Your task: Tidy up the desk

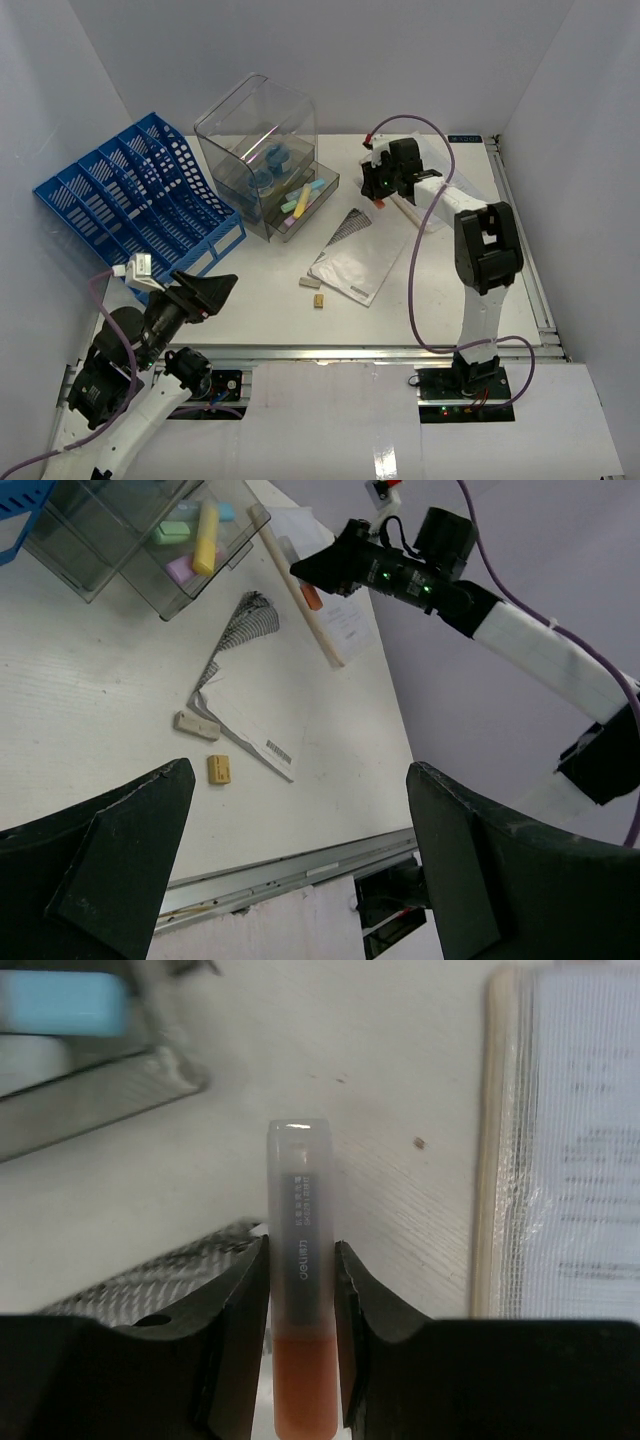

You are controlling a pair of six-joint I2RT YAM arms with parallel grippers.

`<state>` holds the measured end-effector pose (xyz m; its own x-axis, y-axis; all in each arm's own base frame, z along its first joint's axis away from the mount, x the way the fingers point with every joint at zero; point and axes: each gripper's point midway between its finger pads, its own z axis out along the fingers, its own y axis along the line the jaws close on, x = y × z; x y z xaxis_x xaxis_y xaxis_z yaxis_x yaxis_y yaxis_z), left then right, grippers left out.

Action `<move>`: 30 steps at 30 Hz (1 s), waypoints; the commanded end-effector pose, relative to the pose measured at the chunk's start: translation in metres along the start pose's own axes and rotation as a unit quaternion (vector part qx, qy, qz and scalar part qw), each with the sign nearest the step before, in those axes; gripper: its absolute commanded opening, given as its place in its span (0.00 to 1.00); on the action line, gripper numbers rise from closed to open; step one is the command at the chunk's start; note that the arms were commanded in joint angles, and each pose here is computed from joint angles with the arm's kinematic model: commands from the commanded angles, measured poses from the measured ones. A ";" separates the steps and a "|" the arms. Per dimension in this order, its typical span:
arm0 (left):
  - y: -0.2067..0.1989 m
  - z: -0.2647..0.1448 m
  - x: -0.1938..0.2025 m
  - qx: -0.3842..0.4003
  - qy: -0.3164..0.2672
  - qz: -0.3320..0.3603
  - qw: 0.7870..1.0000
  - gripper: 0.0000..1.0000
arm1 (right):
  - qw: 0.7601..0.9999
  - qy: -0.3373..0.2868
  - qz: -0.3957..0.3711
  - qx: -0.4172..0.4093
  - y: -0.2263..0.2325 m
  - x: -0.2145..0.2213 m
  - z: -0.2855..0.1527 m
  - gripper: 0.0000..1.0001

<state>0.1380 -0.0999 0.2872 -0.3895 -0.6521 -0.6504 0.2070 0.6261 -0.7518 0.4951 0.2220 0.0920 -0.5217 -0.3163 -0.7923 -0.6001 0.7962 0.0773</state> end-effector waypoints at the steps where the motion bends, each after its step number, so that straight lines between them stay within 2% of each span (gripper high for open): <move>1: 0.006 -0.005 -0.007 -0.006 -0.028 -0.020 0.999 0.98 | 0.962 -0.148 -0.185 -0.134 0.062 -0.079 -0.058 0.08; 3: 0.006 -0.005 -0.004 -0.002 -0.023 -0.019 1.000 0.98 | 0.938 -0.162 -0.247 -0.180 0.089 -0.084 -0.070 0.08; 6: 0.007 -0.003 0.000 -0.004 -0.016 -0.021 1.000 0.98 | 0.904 -0.146 -0.334 -0.223 0.119 -0.080 -0.072 0.08; 8: 0.007 -0.003 0.000 -0.004 -0.014 -0.022 1.000 0.98 | 0.868 -0.145 -0.410 -0.239 0.144 -0.082 -0.073 0.08; 12: 0.006 -0.001 0.002 -0.006 -0.008 -0.022 1.000 0.98 | 0.765 -0.157 -0.594 -0.194 0.172 -0.093 -0.076 0.08; 14: 0.005 0.000 0.002 -0.007 -0.004 -0.018 1.000 0.98 | 0.698 -0.159 -0.677 -0.171 0.180 -0.094 -0.075 0.08; 15: 0.005 0.001 0.002 -0.008 -0.002 -0.015 1.000 0.98 | 0.668 -0.160 -0.708 -0.163 0.183 -0.095 -0.074 0.08; 17: 0.004 0.003 0.003 -0.007 0.001 -0.010 1.000 0.98 | 0.624 -0.160 -0.748 -0.157 0.193 -0.098 -0.072 0.08; 21: 0.004 0.011 0.009 -0.005 0.012 -0.001 1.000 0.98 | 0.573 -0.150 -0.794 -0.140 0.209 -0.100 -0.051 0.08; 23: 0.004 0.014 0.012 -0.004 0.019 0.001 1.000 0.98 | 0.557 -0.138 -0.810 -0.124 0.210 -0.098 -0.040 0.09; 25: 0.004 0.016 0.014 -0.004 0.025 0.002 1.000 0.98 | 0.553 -0.135 -0.813 -0.122 0.212 -0.097 -0.030 0.12; 30: -0.003 0.016 0.016 0.013 0.035 0.010 0.999 0.98 | 0.566 -0.143 -0.805 -0.107 0.213 -0.102 -0.015 0.40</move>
<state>0.1455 -0.1102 0.2721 -0.4310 -0.6349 -0.6412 0.1876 0.6320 -0.7519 0.3906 0.4013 0.1749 0.9051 -0.4153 -0.0916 -0.3248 -0.5359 -0.7793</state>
